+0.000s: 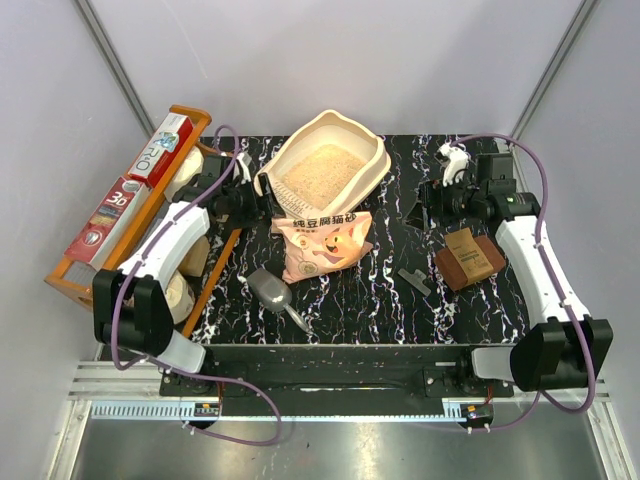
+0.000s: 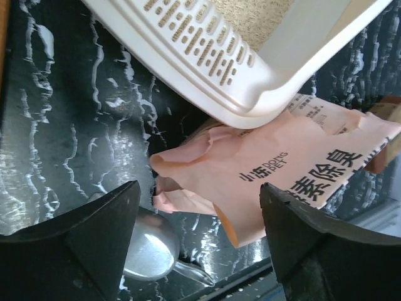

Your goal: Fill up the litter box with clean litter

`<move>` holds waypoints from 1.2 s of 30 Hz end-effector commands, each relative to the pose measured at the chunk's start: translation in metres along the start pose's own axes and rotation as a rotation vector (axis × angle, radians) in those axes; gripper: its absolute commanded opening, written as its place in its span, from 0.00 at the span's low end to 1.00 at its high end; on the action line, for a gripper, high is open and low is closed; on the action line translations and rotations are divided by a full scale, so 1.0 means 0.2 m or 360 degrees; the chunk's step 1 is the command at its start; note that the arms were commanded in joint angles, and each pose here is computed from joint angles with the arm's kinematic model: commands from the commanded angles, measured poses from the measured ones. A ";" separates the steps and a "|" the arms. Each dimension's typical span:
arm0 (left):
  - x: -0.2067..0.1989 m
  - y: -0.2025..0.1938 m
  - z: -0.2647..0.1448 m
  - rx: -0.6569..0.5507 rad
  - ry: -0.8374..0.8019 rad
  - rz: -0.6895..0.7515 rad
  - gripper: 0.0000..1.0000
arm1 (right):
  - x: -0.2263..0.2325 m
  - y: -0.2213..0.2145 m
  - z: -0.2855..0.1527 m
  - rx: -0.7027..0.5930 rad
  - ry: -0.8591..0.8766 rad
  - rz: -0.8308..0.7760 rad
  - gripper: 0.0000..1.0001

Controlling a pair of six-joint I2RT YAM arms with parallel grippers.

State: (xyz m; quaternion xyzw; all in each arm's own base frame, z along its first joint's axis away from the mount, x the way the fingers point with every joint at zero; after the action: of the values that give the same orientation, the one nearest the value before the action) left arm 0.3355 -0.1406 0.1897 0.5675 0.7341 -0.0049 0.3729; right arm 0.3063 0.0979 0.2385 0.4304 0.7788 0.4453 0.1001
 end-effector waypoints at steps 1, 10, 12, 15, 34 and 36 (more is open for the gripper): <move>-0.12 -0.03 0.03 0.0144 -0.0319 -0.0121 0.78 | 0.05 0.04 -0.05 -0.0070 0.0025 0.0010 0.89; -0.23 -0.06 0.10 0.0297 -0.0581 -0.0078 0.61 | 0.04 -0.01 -0.03 -0.0038 0.0019 -0.0002 0.89; -0.26 -0.06 0.09 0.0299 -0.0632 -0.0041 0.58 | 0.03 0.00 -0.01 -0.0036 0.0025 0.0001 0.89; -0.35 -0.06 0.06 0.0307 -0.0751 0.0065 0.45 | 0.02 0.03 0.02 -0.0057 0.0062 -0.0001 0.89; -0.47 -0.13 -0.26 0.0003 -0.1047 0.0543 0.00 | 0.20 0.16 0.68 0.0097 0.0840 0.0575 0.92; -0.48 -0.14 -0.29 -0.0011 -0.1083 0.0581 0.00 | 0.24 0.14 0.72 0.0143 0.0888 0.0604 0.92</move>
State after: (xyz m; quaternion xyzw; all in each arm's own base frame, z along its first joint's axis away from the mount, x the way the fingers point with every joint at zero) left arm 0.2969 -0.1996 0.2112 0.6423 0.5664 -0.1514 0.4937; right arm 0.3767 0.2031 0.1696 0.4668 0.7104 0.4952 -0.1798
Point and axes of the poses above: each gripper's point midway between its finger pads, its own z axis out along the fingers, its own x axis along the line the jaws close on, y = z × x, the point moved 3 cm from there along -z, back along the fingers, and after that the axes turned 8 degrees about -z, right-handed, at the moved point
